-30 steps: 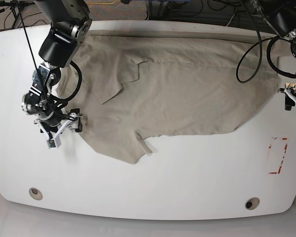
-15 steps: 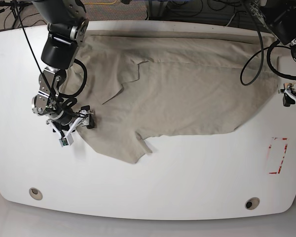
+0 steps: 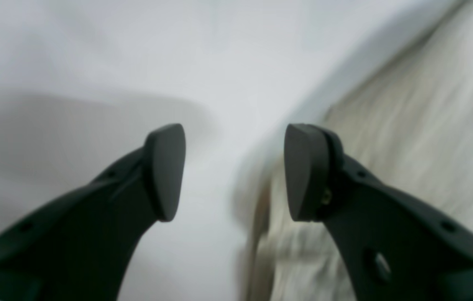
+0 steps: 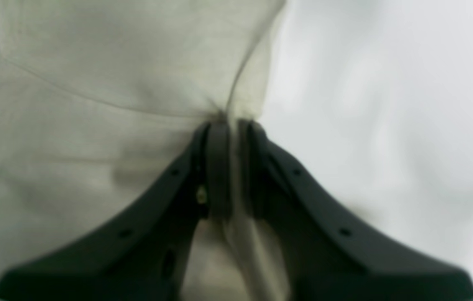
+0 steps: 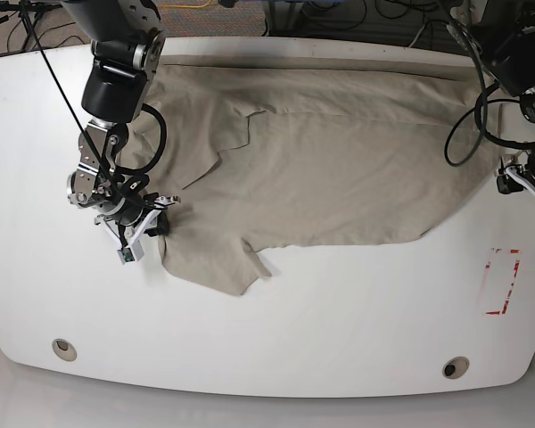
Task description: Fold the T-shirt properly
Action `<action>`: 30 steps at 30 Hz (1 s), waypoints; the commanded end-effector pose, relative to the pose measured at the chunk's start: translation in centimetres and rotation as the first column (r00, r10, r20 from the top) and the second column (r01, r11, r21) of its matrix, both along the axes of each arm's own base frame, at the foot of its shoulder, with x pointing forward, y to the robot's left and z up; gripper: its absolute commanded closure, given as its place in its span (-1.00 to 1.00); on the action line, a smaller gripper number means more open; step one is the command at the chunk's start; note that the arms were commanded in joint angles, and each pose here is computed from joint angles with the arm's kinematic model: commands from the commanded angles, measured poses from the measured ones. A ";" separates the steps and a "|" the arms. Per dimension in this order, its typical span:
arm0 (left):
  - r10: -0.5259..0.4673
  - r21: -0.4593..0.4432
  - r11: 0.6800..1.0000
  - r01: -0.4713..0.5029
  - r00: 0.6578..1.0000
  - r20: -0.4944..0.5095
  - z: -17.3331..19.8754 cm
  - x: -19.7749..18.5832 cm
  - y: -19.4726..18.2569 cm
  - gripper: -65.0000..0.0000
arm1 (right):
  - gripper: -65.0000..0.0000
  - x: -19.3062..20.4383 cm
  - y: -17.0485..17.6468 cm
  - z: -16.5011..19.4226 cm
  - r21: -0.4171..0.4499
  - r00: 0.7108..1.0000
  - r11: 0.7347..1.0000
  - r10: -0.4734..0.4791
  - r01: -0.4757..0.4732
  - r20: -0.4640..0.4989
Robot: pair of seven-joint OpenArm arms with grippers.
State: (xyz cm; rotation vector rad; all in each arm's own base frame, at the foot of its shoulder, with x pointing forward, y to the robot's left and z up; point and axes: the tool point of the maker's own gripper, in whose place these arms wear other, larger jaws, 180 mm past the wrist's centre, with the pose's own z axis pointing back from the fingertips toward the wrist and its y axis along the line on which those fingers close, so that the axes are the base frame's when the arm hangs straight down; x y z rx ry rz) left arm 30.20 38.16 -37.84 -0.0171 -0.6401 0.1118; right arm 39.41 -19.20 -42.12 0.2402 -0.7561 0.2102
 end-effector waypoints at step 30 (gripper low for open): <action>-0.244 -0.110 0.965 0.238 0.969 -0.047 -2.6 5.5 -9.4 0.15 | 0.71 0.6 -0.5 1.0 -0.003 0.999 1.000 -0.005 0.005 0.036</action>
